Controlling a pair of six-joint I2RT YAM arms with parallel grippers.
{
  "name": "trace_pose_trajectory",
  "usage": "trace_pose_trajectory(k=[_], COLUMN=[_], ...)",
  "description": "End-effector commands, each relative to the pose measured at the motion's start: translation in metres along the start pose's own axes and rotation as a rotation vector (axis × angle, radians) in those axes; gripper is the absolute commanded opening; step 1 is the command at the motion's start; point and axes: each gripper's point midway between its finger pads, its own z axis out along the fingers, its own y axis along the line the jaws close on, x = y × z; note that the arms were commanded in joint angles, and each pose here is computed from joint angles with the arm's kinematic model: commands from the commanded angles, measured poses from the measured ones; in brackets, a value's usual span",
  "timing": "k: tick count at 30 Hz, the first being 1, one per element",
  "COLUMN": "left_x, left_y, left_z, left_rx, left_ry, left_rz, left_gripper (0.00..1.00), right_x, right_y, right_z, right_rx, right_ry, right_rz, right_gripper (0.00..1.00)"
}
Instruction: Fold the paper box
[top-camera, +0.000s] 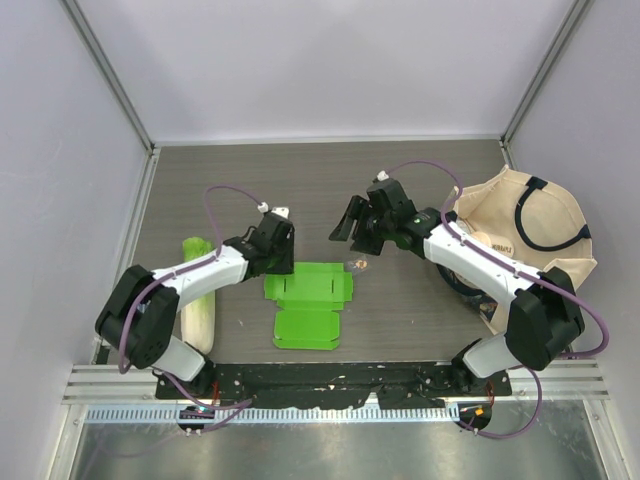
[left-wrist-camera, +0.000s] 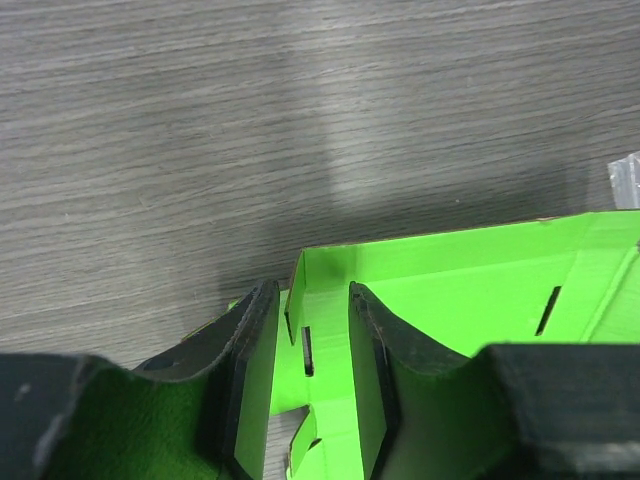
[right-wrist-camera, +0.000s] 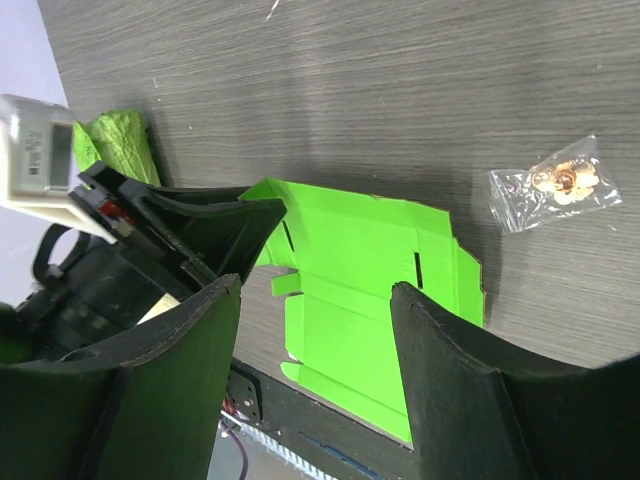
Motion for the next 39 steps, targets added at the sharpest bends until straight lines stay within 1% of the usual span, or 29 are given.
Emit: trace_pose_trajectory(k=[1,3,4,5,6,7,8,9,10,11,12,13,14,15,16,17,18,19,21,22,24,26,30,32,37,39], left_x=[-0.014,-0.017,-0.017,-0.02,-0.022,-0.02,-0.026,-0.027,-0.022,-0.034,-0.036,-0.029,-0.041,-0.043,-0.036,-0.042,-0.048,-0.042,-0.051,-0.047,-0.052,-0.051,-0.051,-0.052,-0.05,-0.05], left_y=[-0.001,-0.002,0.0,-0.001,-0.002,0.0,0.0,-0.001,0.001,-0.002,-0.006,-0.002,-0.006,-0.005,-0.001,-0.002,-0.002,0.002,0.001,0.008,0.008,0.013,0.014,0.015,0.015,0.015], left_z=[0.003,0.005,0.006,0.008,0.007,0.008,0.007,0.006,0.005,-0.001,-0.007,-0.008,-0.019,-0.022,-0.023,-0.028,-0.037,-0.037,-0.05,-0.051,-0.058,-0.061,-0.067,-0.071,-0.076,-0.078], left_rx=[-0.02,-0.017,-0.022,-0.018,-0.015,-0.02,-0.022,-0.02,-0.02,-0.006,0.006,-0.001,0.023,0.013,0.006,0.018,0.023,0.019,0.039,0.011,0.023,0.009,0.016,0.021,0.026,0.035], left_ry=[-0.021,-0.037,-0.041,-0.058,-0.068,-0.072,-0.102,-0.121,-0.13,-0.199,-0.233,-0.246,-0.315,-0.354,-0.362,-0.409,-0.456,-0.468,-0.544,-0.56,-0.607,-0.627,-0.657,-0.671,-0.689,-0.699], left_rz=[0.007,0.007,0.008,0.011,0.013,0.019,0.024,0.031,0.04,0.034,0.041,0.045,0.032,0.027,0.028,0.014,0.002,0.0,-0.024,-0.031,-0.045,-0.052,-0.056,-0.057,-0.037,-0.03], left_gripper=[0.37,0.33,0.28,0.25,0.2,0.09,0.04,0.0,0.0,0.0,0.0,0.0,0.0,0.0,0.0,0.0,0.0,0.0,0.0,0.0,0.0,0.0,0.0,0.0,0.0,0.0], right_x=[-0.006,-0.004,-0.002,0.0,0.001,0.007,0.008,0.011,0.021,0.018,0.02,0.018,0.026,0.027,0.021,0.034,0.038,0.041,0.049,0.05,0.054,0.05,0.047,0.046,0.039,0.039], right_y=[0.017,0.018,0.015,0.016,0.017,0.013,0.019,0.024,0.022,0.031,0.032,0.042,0.034,0.033,0.045,0.037,0.038,0.044,0.051,0.051,0.055,0.055,0.055,0.057,0.065,0.062], right_z=[-0.001,0.002,0.004,0.006,0.008,0.011,0.013,0.014,0.019,0.019,0.021,0.019,0.023,0.025,0.02,0.021,0.025,0.024,0.027,0.027,0.028,0.029,0.038,0.044,0.056,0.064], right_rx=[-0.07,-0.075,-0.068,-0.074,-0.08,-0.074,-0.106,-0.133,-0.132,-0.174,-0.165,-0.167,-0.099,-0.06,-0.053,0.026,0.05,0.048,0.053,0.06,0.07,0.082,0.096,0.107,0.119,0.142], right_ry=[-0.021,-0.011,-0.005,0.001,0.007,0.025,0.034,0.046,0.074,0.068,0.074,0.078,0.102,0.101,0.095,0.126,0.139,0.155,0.165,0.144,0.125,0.093,0.076,0.076,0.067,0.058], right_rz=[-0.007,0.016,0.034,0.055,0.107,0.149,0.185,0.239,0.343,0.385,0.43,0.494,0.528,0.549,0.604,0.628,0.654,0.674,0.743,0.761,0.813,0.842,0.895,0.901,0.9,0.9], right_gripper=[0.66,0.65,0.65,0.64,0.64,0.64,0.64,0.64,0.64,0.64,0.64,0.64,0.65,0.65,0.65,0.65,0.65,0.65,0.65,0.64,0.64,0.63,0.61,0.59,0.59,0.59])
